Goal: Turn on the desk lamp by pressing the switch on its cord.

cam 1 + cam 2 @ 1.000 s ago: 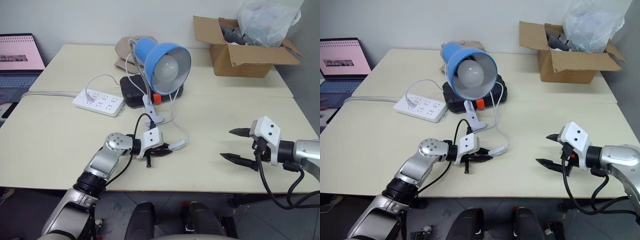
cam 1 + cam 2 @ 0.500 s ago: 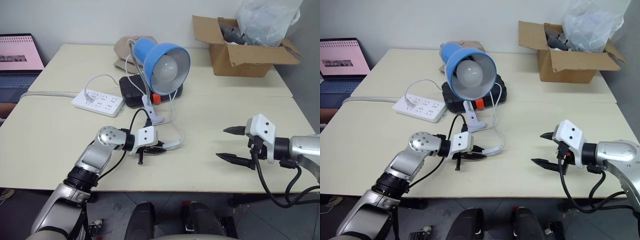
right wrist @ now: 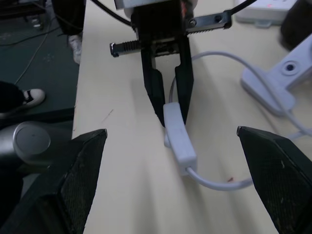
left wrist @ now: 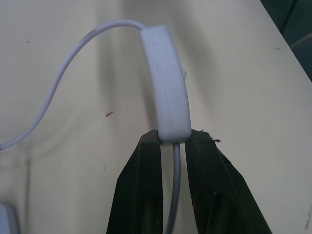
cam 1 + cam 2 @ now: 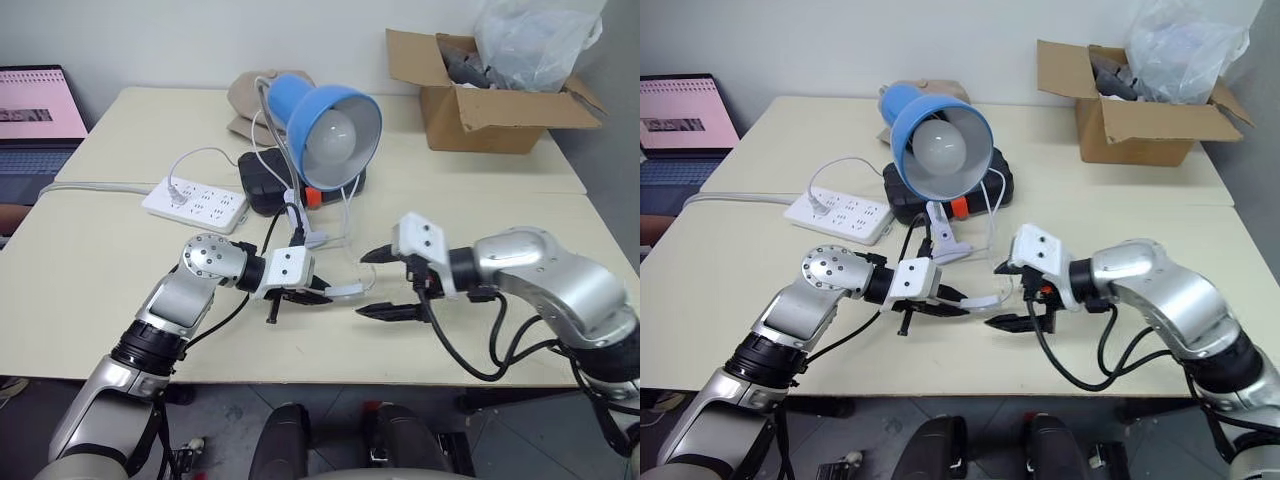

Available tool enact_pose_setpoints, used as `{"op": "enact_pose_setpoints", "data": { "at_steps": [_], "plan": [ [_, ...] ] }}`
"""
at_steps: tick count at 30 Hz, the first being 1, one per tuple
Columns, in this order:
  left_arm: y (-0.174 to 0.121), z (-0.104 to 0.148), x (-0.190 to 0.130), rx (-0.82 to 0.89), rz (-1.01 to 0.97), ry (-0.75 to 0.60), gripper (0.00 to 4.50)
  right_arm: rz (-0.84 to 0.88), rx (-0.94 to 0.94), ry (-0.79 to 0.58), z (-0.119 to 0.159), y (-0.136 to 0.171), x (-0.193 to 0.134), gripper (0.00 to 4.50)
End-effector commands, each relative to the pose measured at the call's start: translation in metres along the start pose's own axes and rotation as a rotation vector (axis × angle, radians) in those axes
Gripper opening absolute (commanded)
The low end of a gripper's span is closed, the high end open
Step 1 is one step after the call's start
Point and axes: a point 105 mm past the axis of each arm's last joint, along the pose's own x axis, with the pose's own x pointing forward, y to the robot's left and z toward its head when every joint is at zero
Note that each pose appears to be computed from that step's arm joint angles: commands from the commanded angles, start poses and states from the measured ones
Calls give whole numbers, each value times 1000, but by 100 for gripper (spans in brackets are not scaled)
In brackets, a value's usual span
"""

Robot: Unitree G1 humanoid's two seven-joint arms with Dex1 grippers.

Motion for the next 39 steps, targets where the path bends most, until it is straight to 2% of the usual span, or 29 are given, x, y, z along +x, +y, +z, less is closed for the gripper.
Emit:
{"op": "enact_pose_setpoints", "data": {
  "at_steps": [1, 9, 25, 28, 39],
  "plan": [
    [2, 9, -4, 39, 9, -8, 38, 24, -33, 7, 10, -4, 12, 450],
    [1, 9, -5, 31, 14, -4, 38, 62, -25, 25, 5, -5, 27, 450],
    [0, 9, -5, 27, 22, -4, 38, 73, -18, 34, -5, -7, 32, 450],
    [0, 10, -4, 27, 25, -6, 38, 73, -20, 37, -7, -7, 33, 400],
    [2, 12, -3, 29, 31, -17, 38, 72, -71, 80, -16, -7, 35, 140]
  ]
}}
